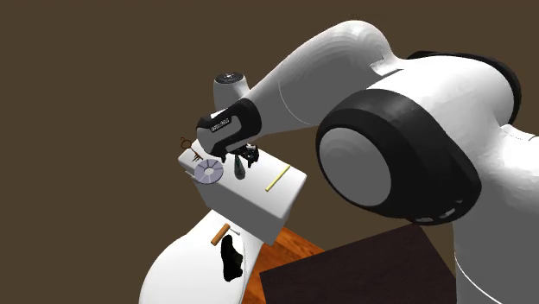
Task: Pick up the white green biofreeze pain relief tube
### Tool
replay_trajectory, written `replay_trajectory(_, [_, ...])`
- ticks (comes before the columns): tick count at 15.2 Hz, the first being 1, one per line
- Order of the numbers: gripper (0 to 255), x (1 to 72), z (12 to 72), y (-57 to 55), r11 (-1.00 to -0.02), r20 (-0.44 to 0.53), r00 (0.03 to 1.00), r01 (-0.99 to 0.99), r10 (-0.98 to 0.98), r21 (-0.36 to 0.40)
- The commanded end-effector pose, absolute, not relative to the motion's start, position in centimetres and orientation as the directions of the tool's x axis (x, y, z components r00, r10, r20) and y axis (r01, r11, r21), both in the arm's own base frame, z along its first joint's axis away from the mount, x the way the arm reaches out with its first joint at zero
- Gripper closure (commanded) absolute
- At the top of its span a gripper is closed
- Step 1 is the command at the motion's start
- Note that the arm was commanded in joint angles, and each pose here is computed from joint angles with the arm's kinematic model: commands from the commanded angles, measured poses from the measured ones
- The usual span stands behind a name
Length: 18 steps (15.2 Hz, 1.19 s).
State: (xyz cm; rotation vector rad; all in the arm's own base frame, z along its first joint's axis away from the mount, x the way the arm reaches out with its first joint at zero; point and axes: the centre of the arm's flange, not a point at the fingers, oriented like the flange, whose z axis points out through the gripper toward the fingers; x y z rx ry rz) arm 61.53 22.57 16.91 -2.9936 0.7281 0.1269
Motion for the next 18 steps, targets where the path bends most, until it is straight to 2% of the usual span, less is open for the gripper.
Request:
replay_trajectory(1, [0, 61.5, 15.9, 22.6, -0.887, -0.093, 0.885, -0.461, -0.456, -0.037])
replay_trajectory(4, [0, 61.5, 15.1, 22.6, -0.887, -0.093, 0.885, -0.461, -0.456, -0.037])
replay_trajectory(5, [255, 61.5, 15.1, 22.6, -0.887, -0.093, 0.885, -0.461, -0.456, -0.037])
replay_trajectory(14, [255, 61.5, 15.1, 22.6, -0.887, -0.093, 0.885, -0.461, -0.456, -0.037])
replay_trajectory(18, [255, 61.5, 17.2, 22.6, -0.887, -0.093, 0.885, -0.461, -0.456, -0.037])
